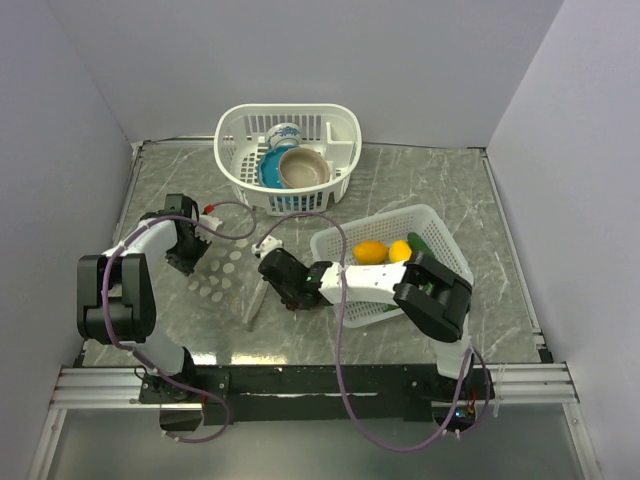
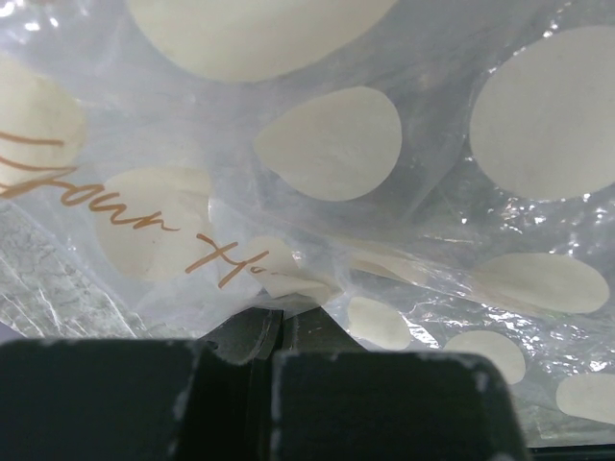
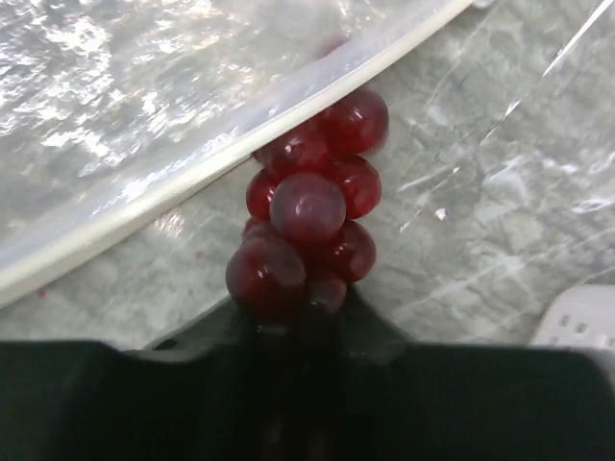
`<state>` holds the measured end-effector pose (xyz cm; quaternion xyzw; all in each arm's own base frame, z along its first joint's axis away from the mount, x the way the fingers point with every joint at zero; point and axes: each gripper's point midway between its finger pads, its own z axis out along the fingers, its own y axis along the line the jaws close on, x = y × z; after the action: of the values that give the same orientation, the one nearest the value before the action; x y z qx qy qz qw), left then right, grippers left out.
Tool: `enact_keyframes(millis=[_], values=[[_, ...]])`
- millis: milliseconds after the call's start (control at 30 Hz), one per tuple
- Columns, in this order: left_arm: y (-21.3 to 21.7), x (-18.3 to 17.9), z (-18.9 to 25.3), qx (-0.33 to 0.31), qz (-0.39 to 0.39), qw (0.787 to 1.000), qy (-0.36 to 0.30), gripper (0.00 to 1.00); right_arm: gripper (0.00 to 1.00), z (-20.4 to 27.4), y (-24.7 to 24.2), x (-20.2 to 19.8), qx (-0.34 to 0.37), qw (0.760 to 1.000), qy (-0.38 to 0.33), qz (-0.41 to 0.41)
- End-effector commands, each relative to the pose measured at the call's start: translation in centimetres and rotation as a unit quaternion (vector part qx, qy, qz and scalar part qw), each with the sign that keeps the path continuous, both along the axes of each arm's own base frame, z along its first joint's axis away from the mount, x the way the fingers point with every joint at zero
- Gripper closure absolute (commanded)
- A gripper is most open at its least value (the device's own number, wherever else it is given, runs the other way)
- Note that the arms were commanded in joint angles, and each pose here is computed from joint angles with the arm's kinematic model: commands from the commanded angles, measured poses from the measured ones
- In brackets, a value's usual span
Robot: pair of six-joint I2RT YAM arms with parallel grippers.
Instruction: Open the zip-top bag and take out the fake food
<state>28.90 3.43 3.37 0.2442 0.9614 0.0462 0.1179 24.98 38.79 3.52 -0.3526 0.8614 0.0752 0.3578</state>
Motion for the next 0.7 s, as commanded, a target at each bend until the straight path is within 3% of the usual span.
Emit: enact_keyframes(millis=[0,300,467,667], values=[[-0.1,0.2,0.5,-0.004,0.000,1.000,-0.009,0.99,0.90,6.8,0.8,0.2,0.071,0.997,-0.023,-0.003],[-0.1,0.1,0.5,-0.005,0.000,1.000,-0.009,0.99,0.89,18.1,-3.9,-1.5,0.189,0.979,-0.071,-0.032],[-0.2,0.0,0.9,-0.008,0.001,1.000,-0.010,0.99,0.82,23.2,-11.4,0.3,0.252,0.947,-0.139,-0.143],[-2.0,0.2,3.2,-0.054,-0.002,0.998,-0.026,0.99,0.81,19.5,-20.6,3.0,0.204,0.914,-0.149,-0.317]])
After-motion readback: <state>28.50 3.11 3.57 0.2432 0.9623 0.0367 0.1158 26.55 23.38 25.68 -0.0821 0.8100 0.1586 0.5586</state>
